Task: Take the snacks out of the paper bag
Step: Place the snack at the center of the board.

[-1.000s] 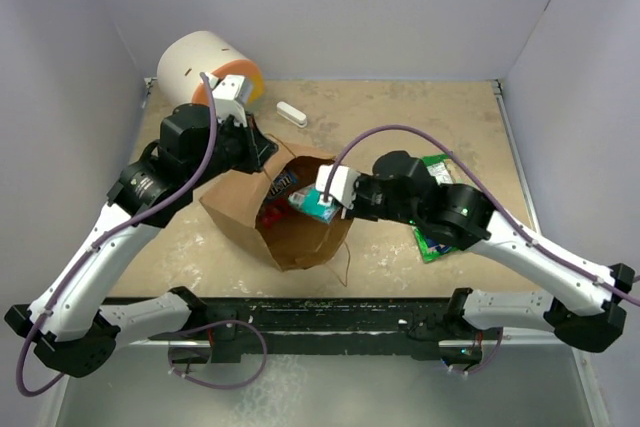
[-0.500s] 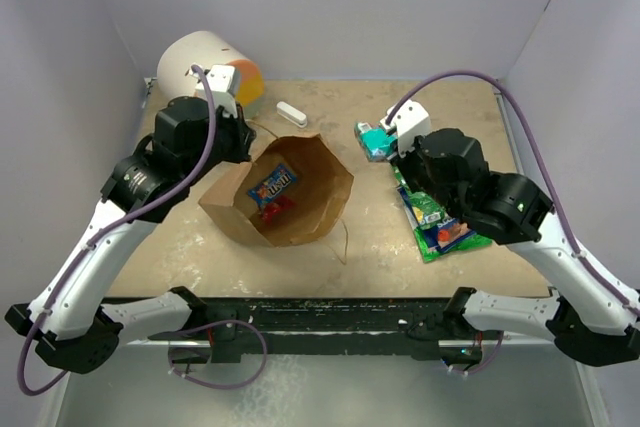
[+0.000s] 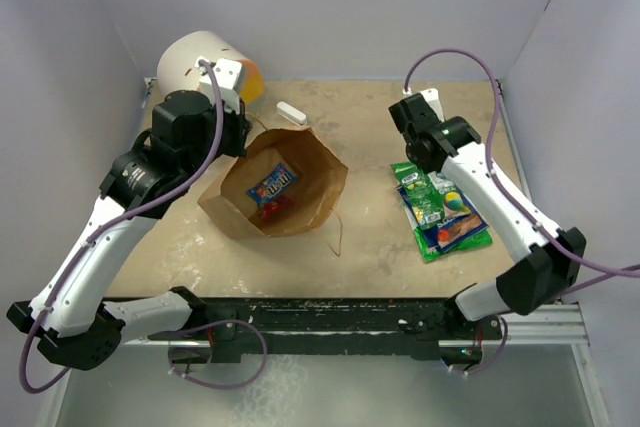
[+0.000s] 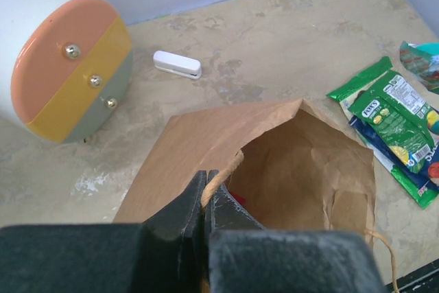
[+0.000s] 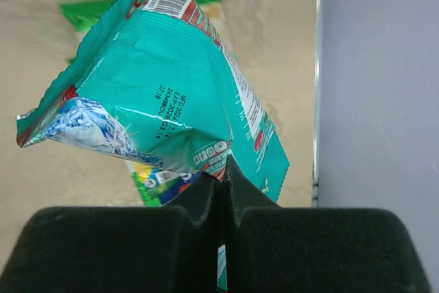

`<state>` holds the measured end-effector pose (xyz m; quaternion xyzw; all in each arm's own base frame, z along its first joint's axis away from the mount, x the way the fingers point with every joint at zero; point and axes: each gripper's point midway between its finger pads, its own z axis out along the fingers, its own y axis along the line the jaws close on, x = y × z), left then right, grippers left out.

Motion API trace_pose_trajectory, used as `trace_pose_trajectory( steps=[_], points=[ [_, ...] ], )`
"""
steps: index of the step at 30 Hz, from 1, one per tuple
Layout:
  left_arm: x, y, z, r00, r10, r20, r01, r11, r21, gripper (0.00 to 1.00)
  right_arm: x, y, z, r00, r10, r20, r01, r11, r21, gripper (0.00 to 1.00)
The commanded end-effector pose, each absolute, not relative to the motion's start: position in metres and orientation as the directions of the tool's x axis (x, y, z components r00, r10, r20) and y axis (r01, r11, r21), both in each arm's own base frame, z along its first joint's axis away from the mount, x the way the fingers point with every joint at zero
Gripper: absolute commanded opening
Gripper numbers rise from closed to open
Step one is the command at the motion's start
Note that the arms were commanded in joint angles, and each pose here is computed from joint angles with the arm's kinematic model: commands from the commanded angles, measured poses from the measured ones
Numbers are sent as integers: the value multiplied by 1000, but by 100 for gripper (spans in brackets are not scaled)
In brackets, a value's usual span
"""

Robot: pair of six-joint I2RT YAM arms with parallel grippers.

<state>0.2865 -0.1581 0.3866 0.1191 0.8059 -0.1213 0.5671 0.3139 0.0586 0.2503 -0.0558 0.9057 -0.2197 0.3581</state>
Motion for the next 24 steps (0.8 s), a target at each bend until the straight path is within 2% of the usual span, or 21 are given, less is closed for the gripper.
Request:
trace_pose_trajectory(
  steps=[1,14,24],
  points=[
    [285,-162,414,-242,57,-969,386,922,-42,0,308,23,231,-794,-196,-576,170,837,-519,0],
    [269,-174,409,-246,36,-969,472,877,-87,0,322,11,156,-858,-149,-492,210,772,-600,0],
    [269,-174,406,-253,30,-967,470,878,-96,0,320,24,110,-897,-142,-418,132,817,-561,0]
  ],
)
